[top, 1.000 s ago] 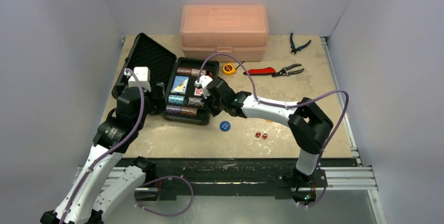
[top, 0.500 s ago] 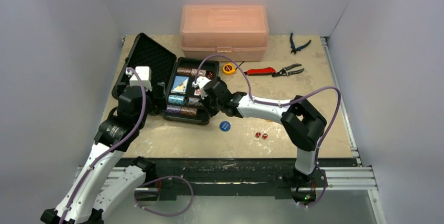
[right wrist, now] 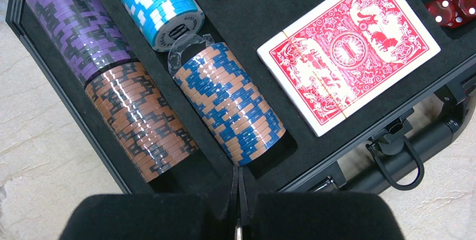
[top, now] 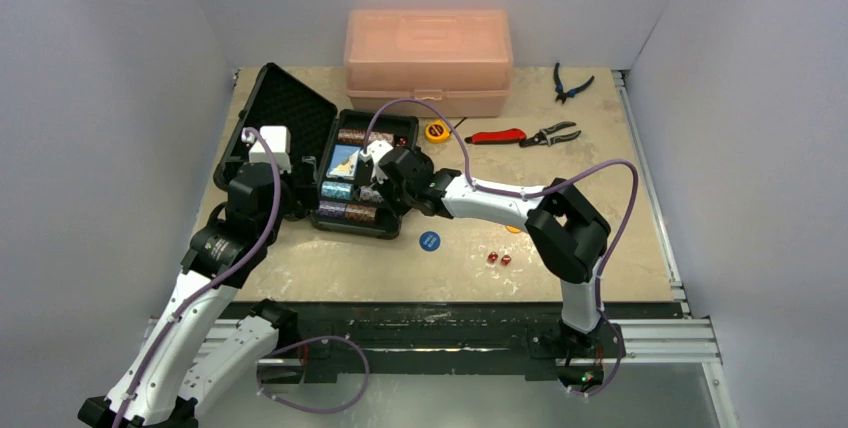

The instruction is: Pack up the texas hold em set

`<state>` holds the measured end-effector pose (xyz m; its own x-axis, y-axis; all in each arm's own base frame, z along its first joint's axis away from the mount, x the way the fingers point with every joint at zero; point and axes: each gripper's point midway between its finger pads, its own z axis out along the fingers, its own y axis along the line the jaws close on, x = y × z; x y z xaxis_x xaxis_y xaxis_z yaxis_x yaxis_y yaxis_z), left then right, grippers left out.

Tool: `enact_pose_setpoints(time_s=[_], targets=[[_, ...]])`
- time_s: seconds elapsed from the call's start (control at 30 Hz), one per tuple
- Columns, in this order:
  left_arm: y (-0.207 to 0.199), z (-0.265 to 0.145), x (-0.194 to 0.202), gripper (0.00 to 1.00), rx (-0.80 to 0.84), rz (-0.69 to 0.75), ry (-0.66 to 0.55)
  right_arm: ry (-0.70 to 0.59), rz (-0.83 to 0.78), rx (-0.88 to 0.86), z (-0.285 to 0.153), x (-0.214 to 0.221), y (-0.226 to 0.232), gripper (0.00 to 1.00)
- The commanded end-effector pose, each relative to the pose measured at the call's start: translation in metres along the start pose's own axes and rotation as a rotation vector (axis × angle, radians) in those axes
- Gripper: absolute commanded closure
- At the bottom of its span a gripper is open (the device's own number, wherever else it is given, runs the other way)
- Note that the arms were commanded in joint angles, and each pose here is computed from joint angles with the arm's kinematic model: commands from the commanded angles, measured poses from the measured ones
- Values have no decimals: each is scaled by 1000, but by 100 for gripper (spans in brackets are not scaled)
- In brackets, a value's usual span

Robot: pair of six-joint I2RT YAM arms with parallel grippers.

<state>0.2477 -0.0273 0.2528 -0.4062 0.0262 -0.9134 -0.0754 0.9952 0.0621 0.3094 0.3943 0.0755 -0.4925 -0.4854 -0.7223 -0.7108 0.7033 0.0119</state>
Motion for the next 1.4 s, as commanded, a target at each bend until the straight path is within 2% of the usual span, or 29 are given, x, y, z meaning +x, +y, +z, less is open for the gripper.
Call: enact_pose_setpoints(time_s=[0.0,0.43,1.37], targets=[[2,2,-9,0,-12,-5,-34,-78,-1,80,14,-28,-20,100],[3,0,-10,0,-9,-11,-41,-78,-10,63,30,-47,-14,100],[0,0,-11,0,7,-17,-42,-117,-40,-85,46,-71,15,100]])
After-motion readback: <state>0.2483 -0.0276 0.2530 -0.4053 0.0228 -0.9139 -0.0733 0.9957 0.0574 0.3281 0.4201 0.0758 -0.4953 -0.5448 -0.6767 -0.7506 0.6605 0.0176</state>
